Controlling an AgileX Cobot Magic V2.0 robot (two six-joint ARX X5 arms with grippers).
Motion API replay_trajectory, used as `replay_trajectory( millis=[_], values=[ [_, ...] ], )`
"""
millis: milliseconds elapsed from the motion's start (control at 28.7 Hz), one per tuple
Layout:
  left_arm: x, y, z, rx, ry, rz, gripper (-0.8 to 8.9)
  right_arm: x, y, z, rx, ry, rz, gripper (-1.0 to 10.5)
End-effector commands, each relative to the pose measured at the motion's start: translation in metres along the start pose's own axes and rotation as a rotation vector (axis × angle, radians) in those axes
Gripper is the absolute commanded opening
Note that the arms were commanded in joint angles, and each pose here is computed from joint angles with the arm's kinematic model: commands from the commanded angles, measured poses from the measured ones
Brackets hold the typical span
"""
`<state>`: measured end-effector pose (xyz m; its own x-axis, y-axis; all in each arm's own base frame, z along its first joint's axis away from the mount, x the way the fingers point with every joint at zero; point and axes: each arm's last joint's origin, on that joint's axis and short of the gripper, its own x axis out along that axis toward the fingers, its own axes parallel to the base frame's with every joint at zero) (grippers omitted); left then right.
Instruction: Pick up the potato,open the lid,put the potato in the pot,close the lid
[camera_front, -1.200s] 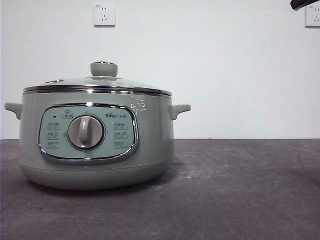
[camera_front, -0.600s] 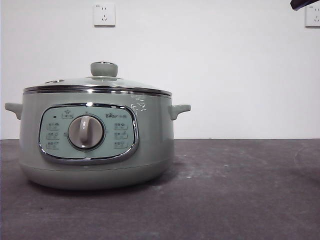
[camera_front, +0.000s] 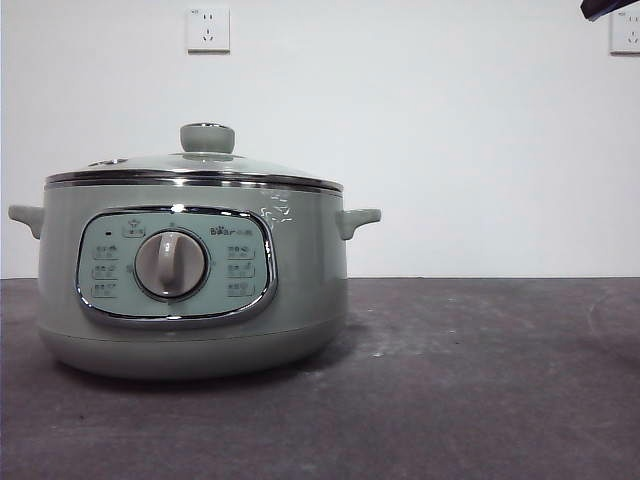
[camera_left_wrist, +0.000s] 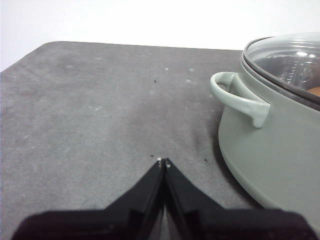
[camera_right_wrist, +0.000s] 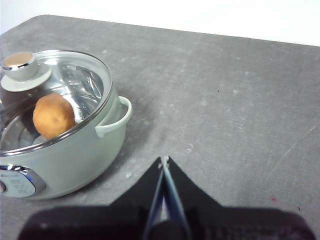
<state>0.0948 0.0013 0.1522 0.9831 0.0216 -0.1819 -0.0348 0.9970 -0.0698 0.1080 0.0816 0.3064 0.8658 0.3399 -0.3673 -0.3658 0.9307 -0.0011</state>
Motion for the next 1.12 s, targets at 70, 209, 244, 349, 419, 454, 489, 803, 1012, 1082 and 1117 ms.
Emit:
replay_trajectory(
  millis=[70, 209, 244, 349, 419, 454, 489, 803, 1012, 1082, 1117],
  values=[
    [0.002, 0.000, -0.005, -0.010, 0.010, -0.001, -0.03, 0.001, 0.000, -0.001, 0.010, -0.001, -0.001, -0.2],
    [0.002, 0.000, -0.005, -0.010, 0.010, -0.001, -0.03, -0.008, -0.005, -0.001, -0.024, -0.029, -0.041, -0.2],
    [0.002, 0.000, -0.005, -0.010, 0.009, -0.002, -0.03, -0.014, -0.010, -0.001, -0.023, -0.052, -0.059, -0.2],
    [0.002, 0.000, -0.005, -0.010, 0.009, -0.002, -0.03, -0.027, -0.027, -0.006, 0.028, -0.106, -0.153, -0.2],
    [0.002, 0.000, -0.005, -0.010, 0.009, -0.002, -0.03, -0.030, -0.037, -0.019, 0.060, -0.132, -0.181, -0.2],
    [0.002, 0.000, -0.005, -0.010, 0.009, -0.002, -0.03, -0.029, -0.042, -0.029, 0.076, -0.149, -0.192, -0.2],
    [0.002, 0.000, -0.005, -0.010, 0.009, -0.002, -0.03, -0.028, -0.045, -0.038, 0.089, -0.168, -0.205, -0.2],
    [0.002, 0.000, -0.005, -0.010, 0.010, -0.002, -0.03, 0.001, -0.053, -0.107, 0.120, -0.272, -0.144, -0.2],
    [0.002, 0.000, -0.005, -0.010, 0.010, -0.002, -0.03, 0.016, -0.054, -0.138, 0.185, -0.268, -0.147, -0.2],
    [0.002, 0.000, -0.005, -0.010, 0.009, -0.002, -0.03, 0.019, -0.054, -0.145, 0.188, -0.253, -0.146, -0.2],
    [0.002, 0.000, -0.005, -0.010, 0.010, -0.002, -0.03, 0.020, -0.054, -0.147, 0.189, -0.249, -0.145, -0.2]
  ],
)
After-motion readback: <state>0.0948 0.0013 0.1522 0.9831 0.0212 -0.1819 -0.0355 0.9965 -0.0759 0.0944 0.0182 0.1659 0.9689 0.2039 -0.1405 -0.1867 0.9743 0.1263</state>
